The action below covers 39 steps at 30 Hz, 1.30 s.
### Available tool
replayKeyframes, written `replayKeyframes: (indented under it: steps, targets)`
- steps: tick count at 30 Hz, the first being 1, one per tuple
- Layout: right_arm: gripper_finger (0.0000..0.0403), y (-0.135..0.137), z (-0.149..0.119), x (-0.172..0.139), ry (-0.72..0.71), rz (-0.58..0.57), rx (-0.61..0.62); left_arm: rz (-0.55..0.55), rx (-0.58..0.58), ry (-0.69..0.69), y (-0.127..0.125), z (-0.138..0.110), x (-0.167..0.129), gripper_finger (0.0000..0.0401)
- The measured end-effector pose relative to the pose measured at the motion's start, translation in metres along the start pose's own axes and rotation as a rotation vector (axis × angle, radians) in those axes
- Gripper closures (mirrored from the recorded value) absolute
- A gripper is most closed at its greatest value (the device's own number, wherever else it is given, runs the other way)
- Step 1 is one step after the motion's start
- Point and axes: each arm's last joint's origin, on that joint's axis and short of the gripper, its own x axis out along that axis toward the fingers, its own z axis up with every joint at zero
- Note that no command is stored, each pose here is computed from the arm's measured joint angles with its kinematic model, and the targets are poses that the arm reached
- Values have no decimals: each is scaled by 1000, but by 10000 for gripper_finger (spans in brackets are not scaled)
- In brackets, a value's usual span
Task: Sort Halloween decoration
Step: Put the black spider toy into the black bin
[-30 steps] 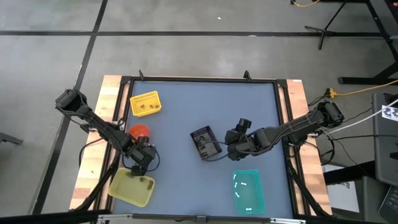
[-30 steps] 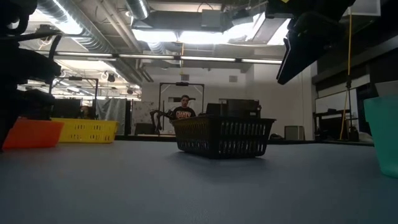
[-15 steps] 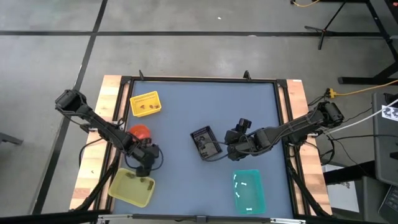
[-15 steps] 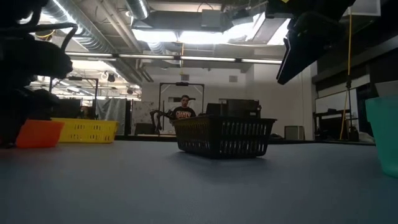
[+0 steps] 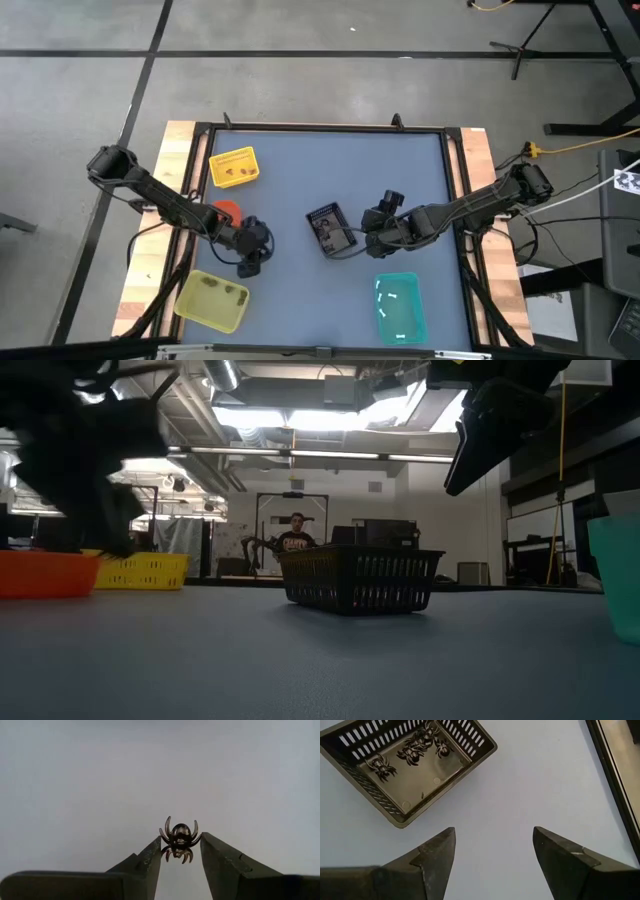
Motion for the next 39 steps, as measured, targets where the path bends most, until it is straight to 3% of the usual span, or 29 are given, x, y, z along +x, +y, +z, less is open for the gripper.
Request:
replayKeyframes:
  steps: [8, 20, 30, 39]
  targets:
    - [136, 0, 0, 0, -4, 2, 3, -53, -4, -324, -3, 34, -3, 282]
    - [136, 1, 2, 0, -14, 7, 10, 54, 106, -776, 9, 82, -7, 282]
    - [136, 1, 2, 0, -14, 7, 10, 76, 75, -832, 23, 85, 41, 282]
    - [136, 1, 2, 0, -14, 7, 10, 94, 76, -795, 27, 81, 73, 282]
